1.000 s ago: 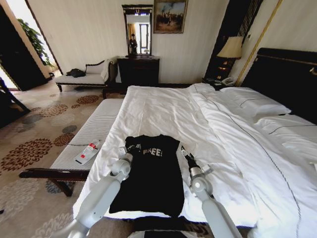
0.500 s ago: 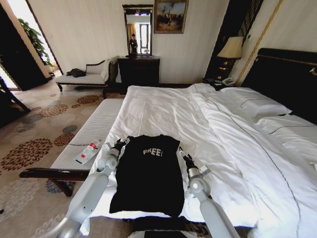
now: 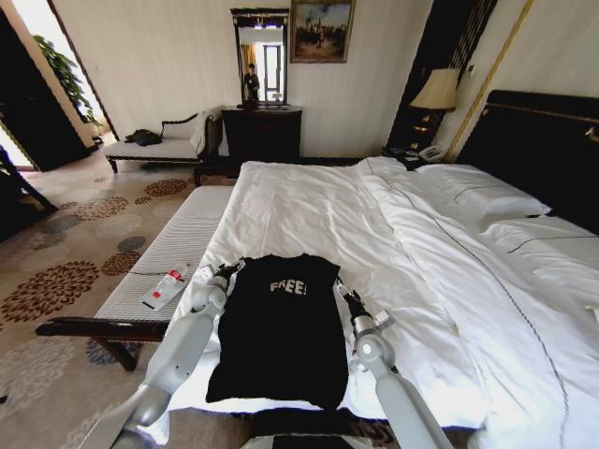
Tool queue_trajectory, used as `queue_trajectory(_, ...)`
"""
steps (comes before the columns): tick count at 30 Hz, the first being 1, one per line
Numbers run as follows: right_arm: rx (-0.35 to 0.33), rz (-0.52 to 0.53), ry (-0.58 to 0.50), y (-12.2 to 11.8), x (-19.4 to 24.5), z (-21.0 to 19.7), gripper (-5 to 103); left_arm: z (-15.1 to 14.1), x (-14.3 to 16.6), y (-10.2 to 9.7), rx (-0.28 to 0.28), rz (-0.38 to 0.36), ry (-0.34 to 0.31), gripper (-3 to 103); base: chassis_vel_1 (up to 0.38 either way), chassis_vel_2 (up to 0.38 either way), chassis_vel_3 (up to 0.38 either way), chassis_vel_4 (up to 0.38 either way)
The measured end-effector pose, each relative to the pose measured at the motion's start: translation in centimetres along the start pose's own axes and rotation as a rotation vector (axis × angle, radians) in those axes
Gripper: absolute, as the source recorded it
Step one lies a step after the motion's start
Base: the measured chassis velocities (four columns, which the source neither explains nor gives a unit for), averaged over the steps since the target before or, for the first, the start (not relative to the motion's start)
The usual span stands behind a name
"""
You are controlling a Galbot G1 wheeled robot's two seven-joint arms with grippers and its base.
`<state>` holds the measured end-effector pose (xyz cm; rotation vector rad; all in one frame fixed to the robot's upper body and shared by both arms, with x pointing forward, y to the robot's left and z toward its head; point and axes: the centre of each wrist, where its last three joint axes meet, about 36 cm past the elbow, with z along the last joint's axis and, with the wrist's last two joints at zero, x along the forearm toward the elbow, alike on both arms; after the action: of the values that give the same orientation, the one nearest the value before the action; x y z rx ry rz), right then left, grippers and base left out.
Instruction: Fold the clothes on the bed.
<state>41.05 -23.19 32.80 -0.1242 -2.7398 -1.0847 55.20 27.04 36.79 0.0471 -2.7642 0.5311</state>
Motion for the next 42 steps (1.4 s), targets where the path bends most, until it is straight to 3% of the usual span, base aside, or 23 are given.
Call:
queue_trajectory(3, -0.002, 0.002, -0.001, 0.0, 0.0, 0.0, 100, -0.7, 1.3, 1.1, -0.038, -0.004, -0.029, 96, 0.000, 0.000, 0.000, 0.000)
queue_trajectory(5, -0.002, 0.005, 0.000, -0.1, 0.0, 0.0, 100, -0.4, 2.5, 2.9, -0.159, -0.009, -0.043, 100, 0.000, 0.000, 0.000, 0.000)
queue_trajectory(6, -0.002, 0.005, 0.000, -0.1, 0.0, 0.0, 100, -0.4, 2.5, 2.9, -0.159, -0.009, -0.043, 100, 0.000, 0.000, 0.000, 0.000)
queue_trajectory(8, 0.000, 0.008, 0.002, -0.2, 0.0, 0.1, 100, 0.4, 3.3, 4.0, -0.267, 0.013, -0.034, 100, 0.000, 0.000, 0.000, 0.000)
queue_trajectory(10, 0.000, 0.008, 0.004, -0.2, -0.1, 0.2, 100, 1.0, 3.5, 4.1, -0.309, 0.030, -0.017, 100, 0.000, 0.000, 0.000, 0.000)
queue_trajectory(15, 0.000, 0.009, 0.007, -0.1, 0.0, 0.4, 100, 1.7, 2.5, 3.1, -0.340, 0.054, 0.001, 100, 0.000, 0.000, 0.000, 0.000)
queue_trajectory(26, 0.001, 0.021, 0.000, -0.6, 0.4, 0.0, 100, 1.1, -0.7, 1.5, -0.314, 0.016, 0.028, 100, 0.000, 0.000, 0.000, 0.000)
queue_trajectory(28, -0.002, 0.020, 0.002, -0.4, 0.4, 0.1, 100, 0.0, -2.7, 1.3, -0.311, -0.028, 0.030, 100, 0.000, 0.000, 0.000, 0.000)
queue_trajectory(31, -0.003, 0.019, 0.005, -0.3, 0.4, 0.3, 100, -0.9, -3.6, 0.8, -0.311, -0.029, 0.023, 100, 0.000, 0.000, 0.000, 0.000)
queue_trajectory(42, 0.001, 0.026, 0.004, -0.6, 0.7, 0.1, 100, -6.0, -4.8, -2.8, -0.362, 0.030, -0.061, 100, 0.000, 0.000, 0.000, 0.000)
